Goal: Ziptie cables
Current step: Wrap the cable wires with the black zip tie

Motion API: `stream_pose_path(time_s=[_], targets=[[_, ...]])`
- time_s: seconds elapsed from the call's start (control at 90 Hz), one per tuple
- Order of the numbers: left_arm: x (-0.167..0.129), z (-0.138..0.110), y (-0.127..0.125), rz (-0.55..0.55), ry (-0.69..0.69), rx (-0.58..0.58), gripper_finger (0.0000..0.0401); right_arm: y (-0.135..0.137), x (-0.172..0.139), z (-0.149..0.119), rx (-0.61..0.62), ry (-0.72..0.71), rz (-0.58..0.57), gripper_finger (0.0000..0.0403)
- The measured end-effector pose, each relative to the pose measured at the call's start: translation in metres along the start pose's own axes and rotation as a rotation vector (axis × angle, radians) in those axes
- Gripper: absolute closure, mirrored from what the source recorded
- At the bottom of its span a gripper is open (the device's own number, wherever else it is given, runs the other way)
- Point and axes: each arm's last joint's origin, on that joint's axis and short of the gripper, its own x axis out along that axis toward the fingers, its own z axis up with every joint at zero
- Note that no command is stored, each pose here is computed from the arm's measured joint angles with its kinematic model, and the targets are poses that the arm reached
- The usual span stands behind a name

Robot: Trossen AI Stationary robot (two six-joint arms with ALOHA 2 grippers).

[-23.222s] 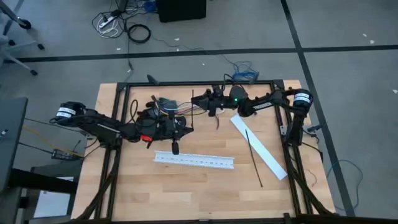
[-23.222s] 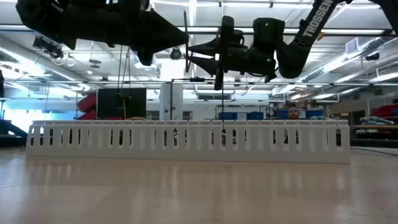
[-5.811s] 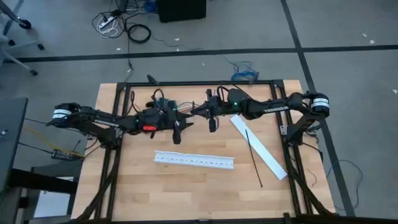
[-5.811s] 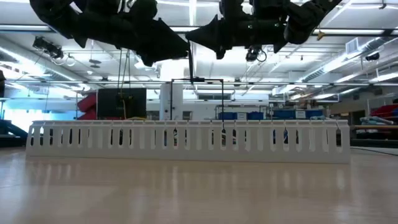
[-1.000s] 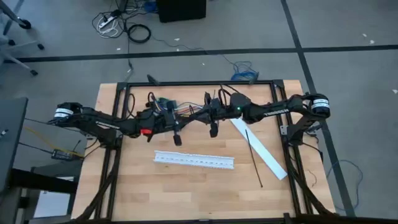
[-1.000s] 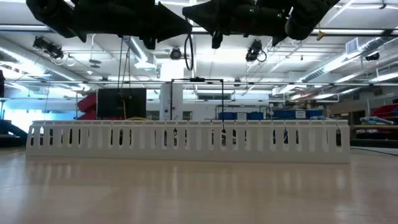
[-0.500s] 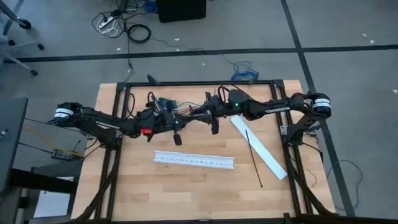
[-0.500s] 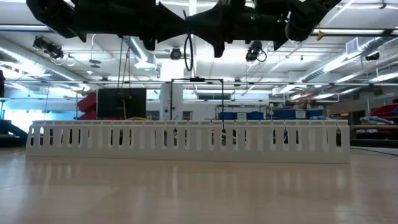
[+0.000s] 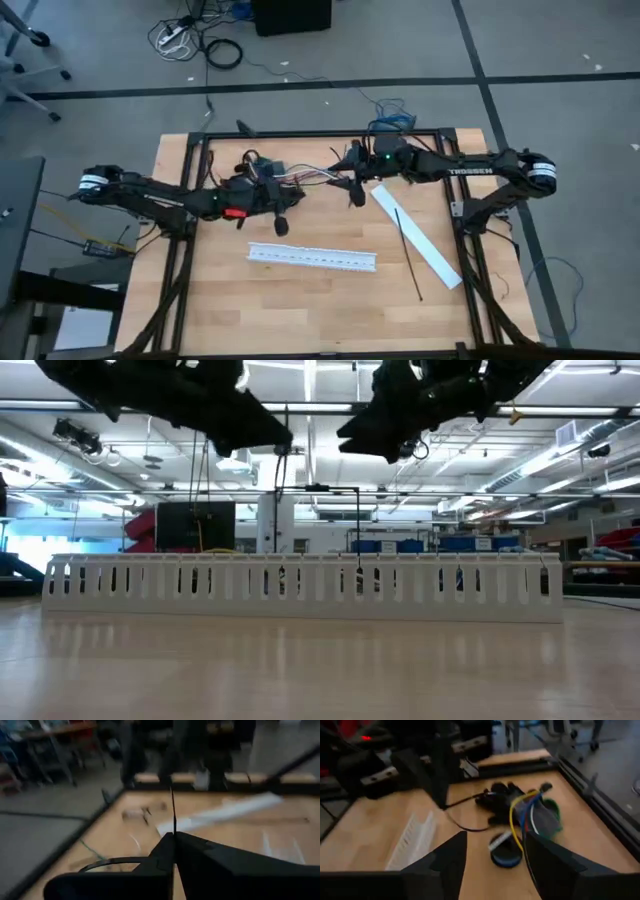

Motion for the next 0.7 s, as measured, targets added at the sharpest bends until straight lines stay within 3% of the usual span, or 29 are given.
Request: stream_pose_path(time_s=[0.133, 0.356, 0.578, 0.7], targets=[[-0.016, 0.002, -0.008, -0.051, 0.031, -0.012, 0.0401, 0.006, 0.001, -0.001, -0.005, 0.007, 0.017, 0.021], [-0.058, -0.006, -0.007, -0.084, -0.048, -0.083, 0.0401, 0.013, -0.003, 0.001, -0.002, 0.008, 0.04, 0.0223], [-0.086, -0.026, 0.002, -0.08, -0.151, -0.14, 0.0401, 0.014, -0.028, -0.002, 0.016, -0.008, 0.025, 0.0241], [-0.088, -0.03, 0.006, -0.074, -0.179, -0.1, 0.0401, 0.013, -0.048, -0.012, 0.046, -0.033, -0.038, 0.025]])
